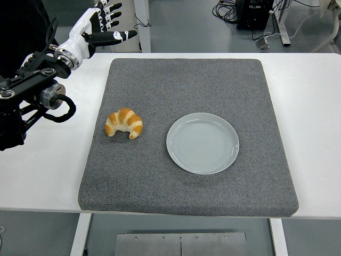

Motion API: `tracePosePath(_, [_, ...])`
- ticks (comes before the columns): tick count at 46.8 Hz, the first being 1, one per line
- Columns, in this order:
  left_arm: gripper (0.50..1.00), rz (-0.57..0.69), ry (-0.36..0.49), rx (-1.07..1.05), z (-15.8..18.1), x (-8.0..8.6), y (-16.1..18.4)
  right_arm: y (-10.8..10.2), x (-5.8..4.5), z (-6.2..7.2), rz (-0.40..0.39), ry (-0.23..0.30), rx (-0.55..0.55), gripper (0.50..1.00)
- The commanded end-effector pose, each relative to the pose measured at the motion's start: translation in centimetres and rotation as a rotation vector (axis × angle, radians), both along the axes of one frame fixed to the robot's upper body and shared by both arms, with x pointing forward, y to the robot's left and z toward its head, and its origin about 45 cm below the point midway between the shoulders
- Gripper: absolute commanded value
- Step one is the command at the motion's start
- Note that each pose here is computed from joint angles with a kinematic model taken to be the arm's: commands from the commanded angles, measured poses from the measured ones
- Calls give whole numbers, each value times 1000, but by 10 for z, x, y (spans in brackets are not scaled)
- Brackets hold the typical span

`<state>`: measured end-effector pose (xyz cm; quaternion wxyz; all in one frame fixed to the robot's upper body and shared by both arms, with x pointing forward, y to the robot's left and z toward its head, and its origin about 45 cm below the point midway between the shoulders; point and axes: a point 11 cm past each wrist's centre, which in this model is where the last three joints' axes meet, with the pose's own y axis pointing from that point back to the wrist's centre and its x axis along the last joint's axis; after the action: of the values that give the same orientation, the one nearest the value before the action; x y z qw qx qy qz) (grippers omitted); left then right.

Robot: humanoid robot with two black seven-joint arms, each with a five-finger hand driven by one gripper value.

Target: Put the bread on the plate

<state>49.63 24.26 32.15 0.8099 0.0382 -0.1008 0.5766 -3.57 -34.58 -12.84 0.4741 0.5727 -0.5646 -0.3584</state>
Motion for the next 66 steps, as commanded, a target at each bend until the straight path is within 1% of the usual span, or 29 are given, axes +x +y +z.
tracePosePath(1, [965,-15,-26,68,5,-4,9,0,-1,0,0,2,0,1000])
tracePosePath(6, [965,-45,-56,152,7,-9,10,0,-1,0,0,2,0,1000])
tracePosePath(16, [965,-91,-93,314,0,-17,16,0,-1,0,0,2,0,1000])
tracePosePath(21, [965,-104,-83,374,-7,-21,25,0,-1,0,0,2,0,1000])
tracePosePath(30, [965,-132,-60,405,-6,-25,38,0,0,0,0,0,0,1000])
tracePosePath(35, [965,-169,-67,426,0,-34,40,0,-1,0,0,2,0,1000])
tracePosePath(41, [965,-217,-82,432,9,-48,33,0,-1,0,0,2,0,1000])
tracePosePath(47, [961,-201,-6,529,-2,-51,37,0,-1,0,0,2,0,1000])
tracePosePath(51, [960,-192,14,594,-6,-51,39,0,0,0,0,0,0,1000])
tracePosePath(58, [954,-220,-6,631,-8,-55,32,0,0,0,0,0,0,1000])
tracePosePath(66, [951,-289,-49,669,-8,-67,13,1,0,0,0,0,2,1000])
